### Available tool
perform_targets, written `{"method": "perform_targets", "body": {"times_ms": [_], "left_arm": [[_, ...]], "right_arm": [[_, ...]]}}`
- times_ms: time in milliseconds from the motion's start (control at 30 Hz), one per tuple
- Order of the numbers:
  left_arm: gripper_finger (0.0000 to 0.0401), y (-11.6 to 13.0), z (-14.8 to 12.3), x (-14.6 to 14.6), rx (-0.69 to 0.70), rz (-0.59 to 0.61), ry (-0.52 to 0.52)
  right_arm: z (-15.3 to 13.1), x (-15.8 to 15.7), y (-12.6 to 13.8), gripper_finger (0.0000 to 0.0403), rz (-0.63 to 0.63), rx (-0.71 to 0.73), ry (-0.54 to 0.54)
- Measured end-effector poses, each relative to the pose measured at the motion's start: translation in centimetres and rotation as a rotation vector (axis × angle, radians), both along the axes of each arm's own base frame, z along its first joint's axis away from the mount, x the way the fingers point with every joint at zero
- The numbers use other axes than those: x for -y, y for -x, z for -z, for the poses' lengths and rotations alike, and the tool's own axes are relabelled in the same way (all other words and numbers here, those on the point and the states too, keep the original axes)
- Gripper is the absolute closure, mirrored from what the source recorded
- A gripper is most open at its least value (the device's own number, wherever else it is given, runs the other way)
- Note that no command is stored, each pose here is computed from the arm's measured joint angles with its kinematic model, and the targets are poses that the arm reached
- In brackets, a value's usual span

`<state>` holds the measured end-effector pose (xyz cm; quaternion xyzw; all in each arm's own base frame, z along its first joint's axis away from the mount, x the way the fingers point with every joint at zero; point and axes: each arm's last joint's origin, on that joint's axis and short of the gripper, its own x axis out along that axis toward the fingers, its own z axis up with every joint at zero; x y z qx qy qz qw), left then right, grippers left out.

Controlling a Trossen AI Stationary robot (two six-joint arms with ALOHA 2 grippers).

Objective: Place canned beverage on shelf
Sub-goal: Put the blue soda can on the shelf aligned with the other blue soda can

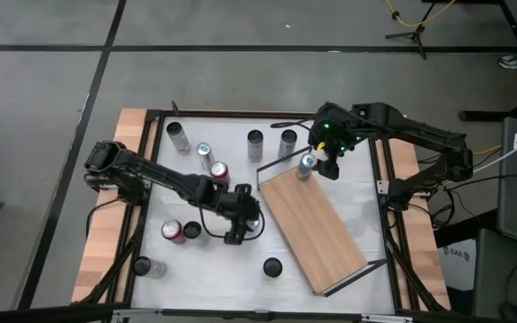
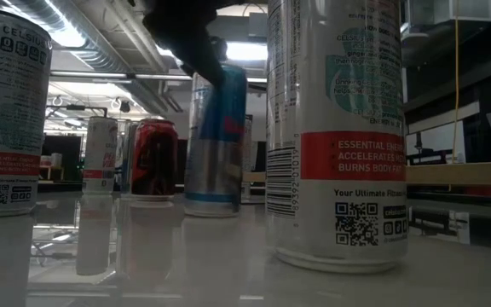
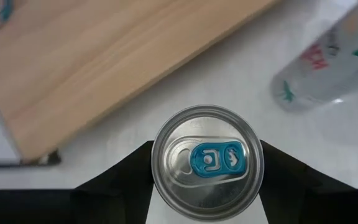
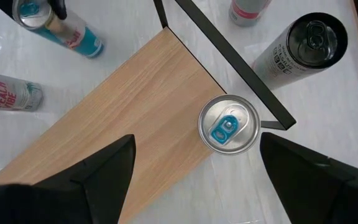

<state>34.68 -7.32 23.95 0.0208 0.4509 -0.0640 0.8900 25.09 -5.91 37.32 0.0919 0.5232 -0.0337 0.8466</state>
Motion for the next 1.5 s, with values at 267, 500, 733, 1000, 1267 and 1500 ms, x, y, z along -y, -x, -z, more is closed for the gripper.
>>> {"method": "perform_targets", "body": {"times_ms": [267,500,733,1000,1267,1500], "left_arm": [[0.0186,-0.5,-0.1,-2.1,0.030,0.227,-0.061],[0.0183,-0.5,-0.1,-2.5,0.067,0.452,-0.226],[0.0174,0.3,0.3,-2.0,0.029,0.604,-0.110],[0.0173,0.4,0.3,-1.8,0.023,0.624,-0.076],[0.0173,0.4,0.3,-1.8,0.022,0.621,-0.078],[0.0156,0.3,0.3,-1.9,0.015,0.583,-0.092]], "right_arm": [[0.0,0.0,0.0,0.0068,0.000,-0.001,-0.001],[0.0,0.0,0.0,0.0068,0.000,-0.001,-0.001],[0.0,0.0,0.0,0.0068,0.000,-0.001,-0.001],[0.0,0.0,0.0,0.0068,0.000,-0.001,-0.001],[0.0,0.0,0.0,0.0068,0.000,-0.001,-0.001],[0.0,0.0,0.0,0.0068,0.000,-0.001,-0.001]]}}
